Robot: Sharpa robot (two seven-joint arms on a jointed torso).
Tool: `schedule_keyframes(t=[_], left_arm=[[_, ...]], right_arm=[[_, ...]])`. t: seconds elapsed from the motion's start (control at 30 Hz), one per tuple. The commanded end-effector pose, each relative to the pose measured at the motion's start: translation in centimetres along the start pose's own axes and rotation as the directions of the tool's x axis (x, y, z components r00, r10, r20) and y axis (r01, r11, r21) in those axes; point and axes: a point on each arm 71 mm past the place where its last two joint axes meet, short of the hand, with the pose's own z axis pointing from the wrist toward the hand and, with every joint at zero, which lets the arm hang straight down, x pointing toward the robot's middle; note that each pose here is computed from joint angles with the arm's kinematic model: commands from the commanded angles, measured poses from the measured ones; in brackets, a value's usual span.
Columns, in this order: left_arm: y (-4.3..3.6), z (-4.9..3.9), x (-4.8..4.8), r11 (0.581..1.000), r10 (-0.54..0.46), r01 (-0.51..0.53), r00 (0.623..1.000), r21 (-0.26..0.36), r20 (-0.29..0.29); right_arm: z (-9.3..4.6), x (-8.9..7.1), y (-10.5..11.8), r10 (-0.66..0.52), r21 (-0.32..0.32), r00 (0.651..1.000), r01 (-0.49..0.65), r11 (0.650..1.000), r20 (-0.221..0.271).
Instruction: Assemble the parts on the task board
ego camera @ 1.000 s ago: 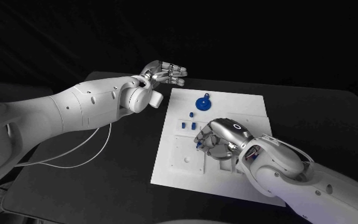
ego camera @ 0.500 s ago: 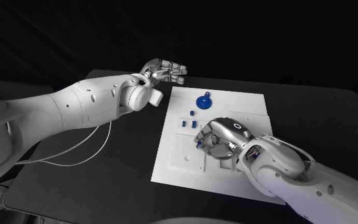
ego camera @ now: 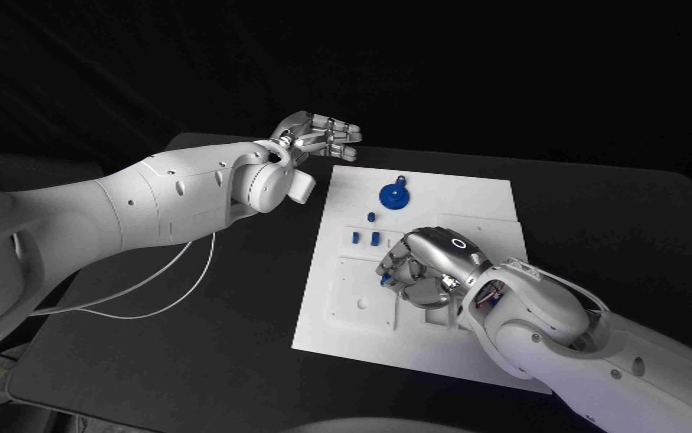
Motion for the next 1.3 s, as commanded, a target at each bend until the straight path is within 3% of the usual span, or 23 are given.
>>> schedule_keyframes(t=[0.03, 0.93, 1.3], left_arm=[[-0.09, 0.02, 0.14, 1.000, -0.003, 0.003, 1.000, 0.009, -0.012], [-0.02, 0.01, 0.20, 1.000, -0.005, 0.005, 1.000, 0.004, -0.022], [0.00, 0.04, 0.28, 1.000, -0.006, 0.006, 1.000, 0.001, -0.026]], right_arm=[[0.0, 0.2, 0.1, -0.023, -0.007, 1.000, 0.023, 1.000, -0.018], [0.0, 0.8, 0.0, -0.054, 0.007, 0.998, 0.054, 0.998, -0.044], [0.0, 1.8, 0.6, -0.060, -0.015, 0.995, 0.059, 0.998, -0.082]])
